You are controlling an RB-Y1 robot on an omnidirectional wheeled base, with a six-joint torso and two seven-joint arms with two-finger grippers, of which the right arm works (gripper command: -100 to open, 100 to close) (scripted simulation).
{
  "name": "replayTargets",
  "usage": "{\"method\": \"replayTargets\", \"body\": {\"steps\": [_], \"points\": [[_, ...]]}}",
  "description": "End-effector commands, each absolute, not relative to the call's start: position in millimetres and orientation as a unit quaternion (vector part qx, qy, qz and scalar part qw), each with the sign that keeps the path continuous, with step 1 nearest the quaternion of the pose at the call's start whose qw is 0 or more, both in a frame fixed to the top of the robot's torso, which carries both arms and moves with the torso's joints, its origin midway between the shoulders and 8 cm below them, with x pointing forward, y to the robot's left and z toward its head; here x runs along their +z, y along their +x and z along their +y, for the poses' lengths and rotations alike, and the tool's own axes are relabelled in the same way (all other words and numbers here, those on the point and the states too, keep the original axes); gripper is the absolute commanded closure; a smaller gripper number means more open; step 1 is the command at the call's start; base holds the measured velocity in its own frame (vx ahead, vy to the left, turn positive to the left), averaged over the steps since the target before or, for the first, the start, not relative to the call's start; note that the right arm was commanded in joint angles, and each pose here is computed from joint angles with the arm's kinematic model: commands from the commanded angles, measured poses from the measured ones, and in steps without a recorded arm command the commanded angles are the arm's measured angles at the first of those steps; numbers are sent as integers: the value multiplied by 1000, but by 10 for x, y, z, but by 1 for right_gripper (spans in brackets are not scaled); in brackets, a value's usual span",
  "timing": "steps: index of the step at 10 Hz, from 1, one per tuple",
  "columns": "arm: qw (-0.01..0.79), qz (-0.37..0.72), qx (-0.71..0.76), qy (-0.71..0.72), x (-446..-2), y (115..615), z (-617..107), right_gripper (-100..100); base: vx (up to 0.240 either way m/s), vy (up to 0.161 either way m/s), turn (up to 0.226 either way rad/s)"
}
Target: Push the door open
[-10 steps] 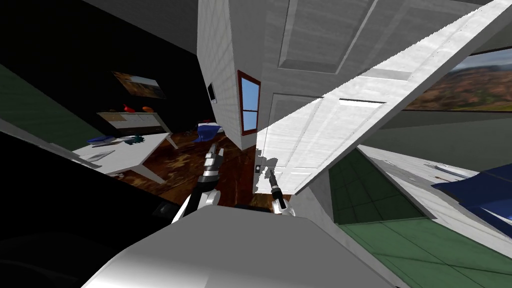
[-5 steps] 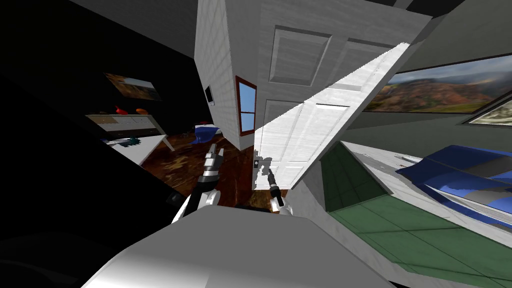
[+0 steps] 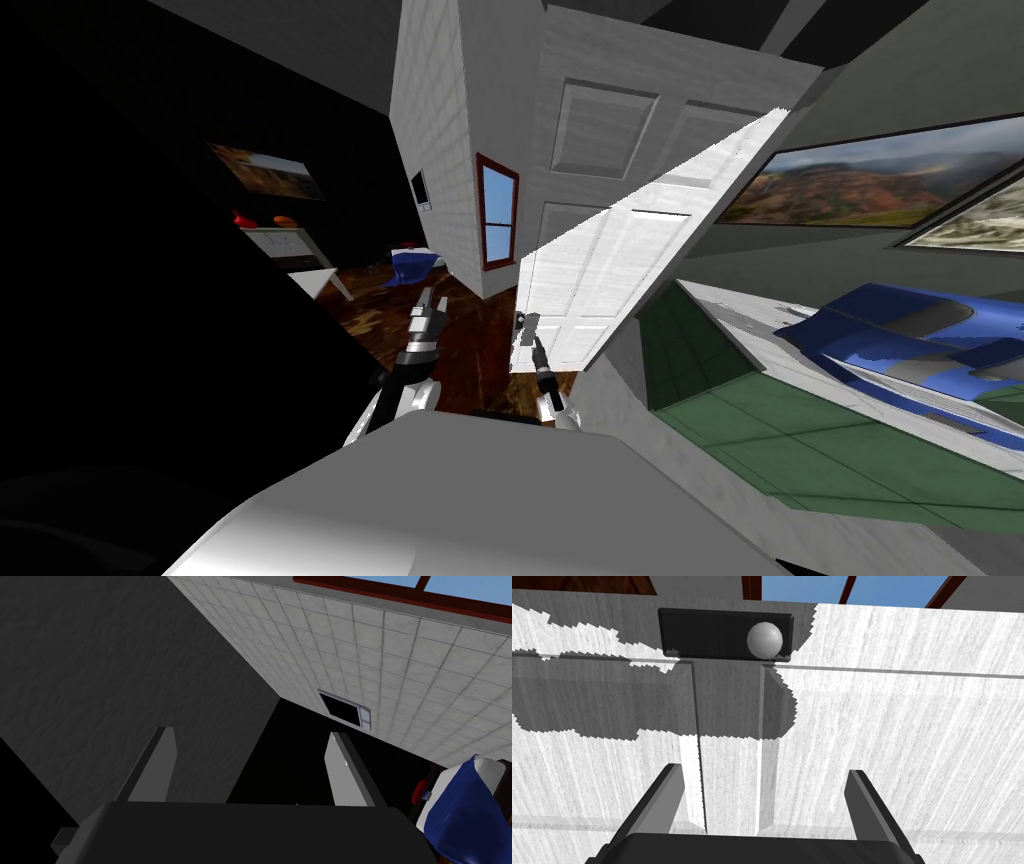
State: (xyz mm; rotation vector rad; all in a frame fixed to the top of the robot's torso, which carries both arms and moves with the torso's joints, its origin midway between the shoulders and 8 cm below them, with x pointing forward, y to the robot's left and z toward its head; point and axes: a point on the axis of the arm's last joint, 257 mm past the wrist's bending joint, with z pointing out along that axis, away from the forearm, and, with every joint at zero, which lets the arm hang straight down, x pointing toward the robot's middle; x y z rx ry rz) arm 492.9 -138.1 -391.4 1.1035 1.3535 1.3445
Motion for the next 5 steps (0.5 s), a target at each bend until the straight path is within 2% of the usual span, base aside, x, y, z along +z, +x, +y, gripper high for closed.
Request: {"method": "replayTargets", "body": {"steps": [1, 3, 4, 5], "points": [[449, 547, 546, 448, -3916, 4938, -1349, -100, -99, 128, -4], [449, 547, 546, 449, -3918, 4938, -1341, -100, -8, 31, 5], [451, 548, 544, 447, -3920, 4942, -1387, -100, 46, -70, -7], [453, 549, 542, 446, -3921, 4945, -1411, -100, 101, -146, 4]]}}
